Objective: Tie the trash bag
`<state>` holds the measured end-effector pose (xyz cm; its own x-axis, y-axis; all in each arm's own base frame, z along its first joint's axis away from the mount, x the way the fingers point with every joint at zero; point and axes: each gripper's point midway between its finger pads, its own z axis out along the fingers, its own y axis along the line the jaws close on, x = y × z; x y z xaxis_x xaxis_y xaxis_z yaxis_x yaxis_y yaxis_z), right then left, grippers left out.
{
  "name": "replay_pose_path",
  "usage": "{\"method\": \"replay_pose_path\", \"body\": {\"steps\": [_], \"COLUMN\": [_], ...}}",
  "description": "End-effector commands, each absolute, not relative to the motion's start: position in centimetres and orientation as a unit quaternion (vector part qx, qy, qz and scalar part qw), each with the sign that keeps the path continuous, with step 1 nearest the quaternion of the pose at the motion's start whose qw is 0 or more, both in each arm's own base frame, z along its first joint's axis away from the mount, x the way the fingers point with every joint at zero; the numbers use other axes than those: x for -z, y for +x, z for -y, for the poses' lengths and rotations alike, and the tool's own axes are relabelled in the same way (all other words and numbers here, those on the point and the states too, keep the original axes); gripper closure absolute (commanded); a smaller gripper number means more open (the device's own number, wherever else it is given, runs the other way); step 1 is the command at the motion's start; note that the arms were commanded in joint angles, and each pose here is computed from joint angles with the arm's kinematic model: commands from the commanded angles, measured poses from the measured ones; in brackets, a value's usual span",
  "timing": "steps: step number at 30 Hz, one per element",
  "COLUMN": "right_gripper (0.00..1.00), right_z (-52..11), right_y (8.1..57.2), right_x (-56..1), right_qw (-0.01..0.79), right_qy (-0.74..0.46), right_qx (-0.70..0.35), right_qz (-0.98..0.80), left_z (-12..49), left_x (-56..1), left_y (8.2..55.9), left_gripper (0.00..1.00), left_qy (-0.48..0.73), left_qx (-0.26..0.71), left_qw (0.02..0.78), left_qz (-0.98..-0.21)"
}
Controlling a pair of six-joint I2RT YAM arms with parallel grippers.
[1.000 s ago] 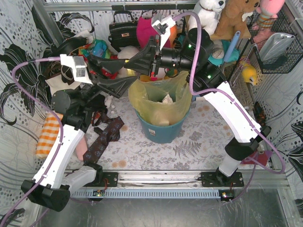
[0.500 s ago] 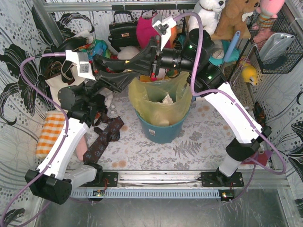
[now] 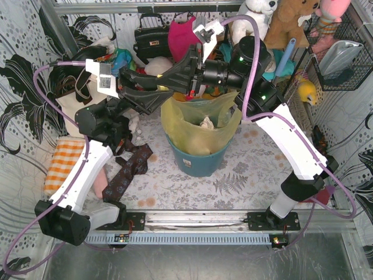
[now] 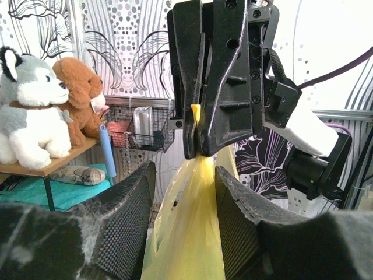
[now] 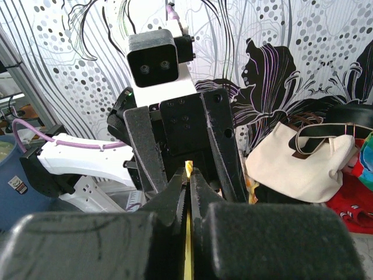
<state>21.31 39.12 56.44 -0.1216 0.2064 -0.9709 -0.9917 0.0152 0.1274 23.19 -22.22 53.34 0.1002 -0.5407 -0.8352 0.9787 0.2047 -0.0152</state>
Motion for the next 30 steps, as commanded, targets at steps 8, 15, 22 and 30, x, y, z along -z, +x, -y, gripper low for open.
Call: {"method": "replay_pose_path", "body": {"steps": [8, 15, 22, 30], "right_gripper": [1.00, 1.00, 1.00, 1.00], "right_z": [-38.4, -38.4, -38.4, -38.3], "right_y": [20.5, 21.0, 21.2, 21.4], "right_x": [-58.1, -58.0, -58.1, -58.0], "right_qw": [0.545, 0.552, 0.556, 0.558], "right_qy": [-0.399, -0.391, -0.385, -0.380], "right_qx": [-0.574, -0.569, -0.566, -0.565], "right_qz": [-0.462, -0.468, -0.471, -0.474], "left_z": [22.6, 22.7, 22.9, 23.2], "left_x": [-53.2, -52.3, -51.4, -50.0], "left_y": [22.4, 22.2, 22.2, 22.3], "left_gripper": [0.50, 0.69, 0.86, 0.88], "left_qy": [0.305, 0.298, 0.294, 0.288], "left_qx": [0.597, 0.607, 0.613, 0.621], "left_qw": [0.657, 0.647, 0.637, 0.624], "left_qz": [-0.346, -0.354, -0.364, -0.378]}}
